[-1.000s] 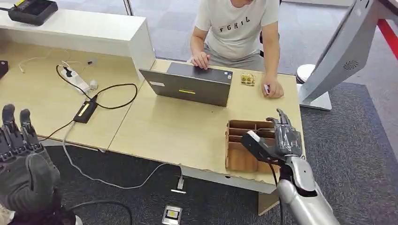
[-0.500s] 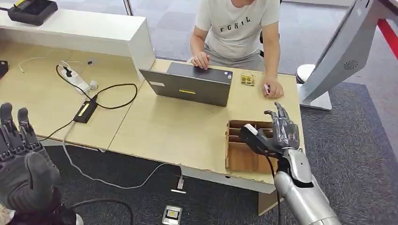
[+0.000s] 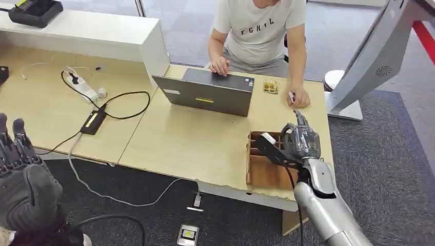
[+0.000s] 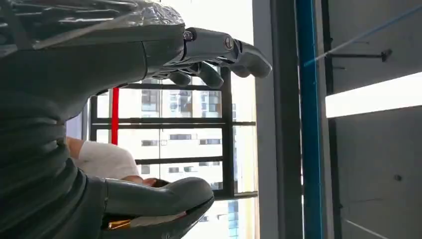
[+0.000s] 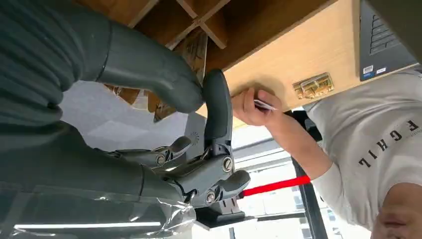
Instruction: Pass the card to the sensor for recognition and then transmit it.
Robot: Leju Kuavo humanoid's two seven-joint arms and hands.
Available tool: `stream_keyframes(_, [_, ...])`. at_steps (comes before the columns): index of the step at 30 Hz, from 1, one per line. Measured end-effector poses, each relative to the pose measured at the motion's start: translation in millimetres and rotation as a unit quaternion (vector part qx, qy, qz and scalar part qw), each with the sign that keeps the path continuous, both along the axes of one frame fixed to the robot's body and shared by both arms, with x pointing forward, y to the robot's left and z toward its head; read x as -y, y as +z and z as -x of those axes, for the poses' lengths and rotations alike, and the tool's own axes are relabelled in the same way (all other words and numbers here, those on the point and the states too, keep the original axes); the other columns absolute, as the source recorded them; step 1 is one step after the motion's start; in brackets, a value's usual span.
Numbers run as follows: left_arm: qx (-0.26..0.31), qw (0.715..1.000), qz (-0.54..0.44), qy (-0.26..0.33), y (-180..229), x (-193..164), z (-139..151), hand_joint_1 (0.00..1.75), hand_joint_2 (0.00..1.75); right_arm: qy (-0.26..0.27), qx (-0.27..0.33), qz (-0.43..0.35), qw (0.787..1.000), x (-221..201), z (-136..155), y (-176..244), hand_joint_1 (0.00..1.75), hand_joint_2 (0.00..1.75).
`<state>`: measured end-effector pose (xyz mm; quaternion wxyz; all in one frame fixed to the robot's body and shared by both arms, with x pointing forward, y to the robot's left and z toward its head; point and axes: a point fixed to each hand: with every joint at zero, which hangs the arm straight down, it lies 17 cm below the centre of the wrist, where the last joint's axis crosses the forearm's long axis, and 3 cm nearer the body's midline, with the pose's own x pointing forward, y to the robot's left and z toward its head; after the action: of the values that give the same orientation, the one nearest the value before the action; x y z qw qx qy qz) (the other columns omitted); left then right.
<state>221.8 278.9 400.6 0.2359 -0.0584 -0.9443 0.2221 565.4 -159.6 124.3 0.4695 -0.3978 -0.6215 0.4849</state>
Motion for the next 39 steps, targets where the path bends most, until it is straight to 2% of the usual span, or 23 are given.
stream_keyframes(2, [0.001, 1.0, 0.0, 0.003, 0.7, -0.3, 0.7, 0.26, 1.75, -0.001, -0.004, 0.0, 1.0, -0.4, 0.4, -3.3, 1.52, 1.75])
stream_keyframes(3, [0.001, 1.0, 0.0, 0.006, 1.0, -0.8, 1.1, 0.28, 1.75, 0.0, -0.007, 0.001, 1.0, -1.4, 0.9, -5.4, 1.52, 1.75])
stream_keyframes(5, [0.001, 1.0, 0.001, 0.011, 1.8, -1.9, 2.0, 0.28, 1.75, 0.0, -0.012, 0.003, 1.0, -1.7, 1.7, -9.4, 1.26, 1.75])
stream_keyframes(16, [-0.001, 1.0, 0.004, 0.016, 1.8, -3.4, 3.0, 0.28, 1.75, -0.01, -0.033, 0.006, 0.999, 6.1, 4.2, -28.2, 1.2, 1.75])
stream_keyframes(21, [-0.001, 1.0, 0.005, 0.015, 1.6, -3.4, 2.8, 0.28, 1.75, -0.014, -0.032, 0.005, 0.999, 9.0, 3.1, -28.6, 1.26, 1.75])
stream_keyframes(25, [-0.001, 1.0, 0.006, 0.011, 1.5, -3.2, 2.6, 0.28, 1.75, -0.016, -0.031, 0.004, 0.999, 9.9, 2.9, -28.5, 1.19, 1.75])
stream_keyframes(31, [0.0, 1.0, 0.009, 0.004, 1.4, -2.5, 2.1, 0.28, 1.75, -0.02, -0.028, 0.002, 0.999, 12.8, 2.3, -28.0, 0.3, 1.75])
stream_keyframes(32, [0.0, 1.0, 0.01, 0.003, 1.3, -2.6, 1.9, 0.28, 1.75, -0.021, -0.027, 0.001, 0.999, 13.4, 2.1, -27.4, 0.09, 1.75])
stream_keyframes(33, [0.0, 1.0, 0.011, 0.001, 1.2, -2.6, 1.9, 0.28, 1.75, -0.021, -0.025, 0.001, 0.999, 13.4, 1.4, -25.8, 0.0, 1.75])
stream_keyframes(39, [0.001, 1.0, 0.011, -0.002, 1.5, -2.1, 1.8, 0.28, 1.75, -0.023, -0.01, -0.002, 1.0, 15.7, -2.6, -15.5, 0.0, 1.75])
